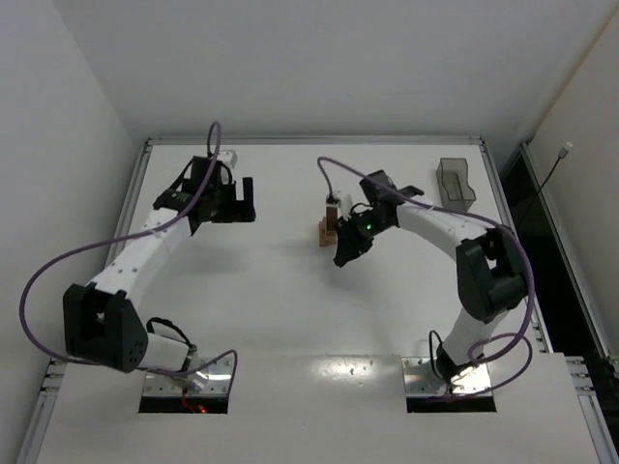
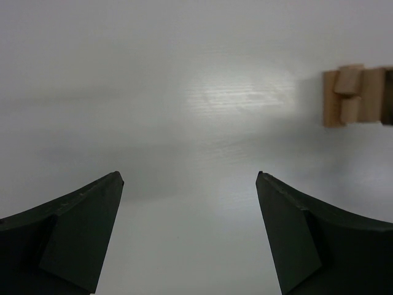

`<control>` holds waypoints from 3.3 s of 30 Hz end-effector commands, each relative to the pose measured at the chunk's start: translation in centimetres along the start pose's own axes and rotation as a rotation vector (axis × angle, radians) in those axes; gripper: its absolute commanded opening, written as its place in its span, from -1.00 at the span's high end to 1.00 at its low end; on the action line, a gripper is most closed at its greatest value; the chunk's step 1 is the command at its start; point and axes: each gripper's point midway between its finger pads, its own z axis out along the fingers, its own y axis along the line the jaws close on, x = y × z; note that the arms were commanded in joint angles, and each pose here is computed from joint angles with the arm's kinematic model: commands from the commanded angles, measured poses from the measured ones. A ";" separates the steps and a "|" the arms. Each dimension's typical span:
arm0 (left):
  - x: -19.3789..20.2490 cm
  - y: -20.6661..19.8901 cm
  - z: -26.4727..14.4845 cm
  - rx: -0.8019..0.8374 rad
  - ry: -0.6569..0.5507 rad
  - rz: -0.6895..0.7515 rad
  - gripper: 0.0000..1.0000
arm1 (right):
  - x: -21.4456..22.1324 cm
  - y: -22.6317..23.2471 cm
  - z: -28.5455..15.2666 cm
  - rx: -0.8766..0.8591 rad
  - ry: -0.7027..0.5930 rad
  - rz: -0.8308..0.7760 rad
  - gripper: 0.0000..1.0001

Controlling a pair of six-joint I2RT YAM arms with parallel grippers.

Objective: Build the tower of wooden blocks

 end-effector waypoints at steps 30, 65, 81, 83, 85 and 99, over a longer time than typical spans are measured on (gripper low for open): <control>4.9 -20.7 -14.0 0.493 -0.726 0.856 -0.49 | -9.9 9.9 -12.8 -0.889 -0.380 0.129 1.00; 5.4 -23.4 -15.3 0.552 -0.814 0.845 -0.29 | -10.5 14.0 -13.0 -0.935 -0.322 0.041 1.00; 5.9 -23.5 -14.3 0.536 -0.790 0.860 0.53 | -10.4 14.8 -13.0 -0.944 -0.312 0.025 1.00; 5.9 -23.5 -14.3 0.536 -0.790 0.860 0.58 | -10.4 14.8 -13.0 -0.944 -0.312 0.025 1.00; 5.8 -23.4 -14.2 0.525 -0.790 0.857 0.69 | -10.4 14.8 -13.0 -0.944 -0.312 0.025 1.00; 5.4 -22.8 -14.6 0.510 -0.775 0.838 1.00 | -10.3 13.6 -13.2 -0.927 -0.330 0.048 -0.05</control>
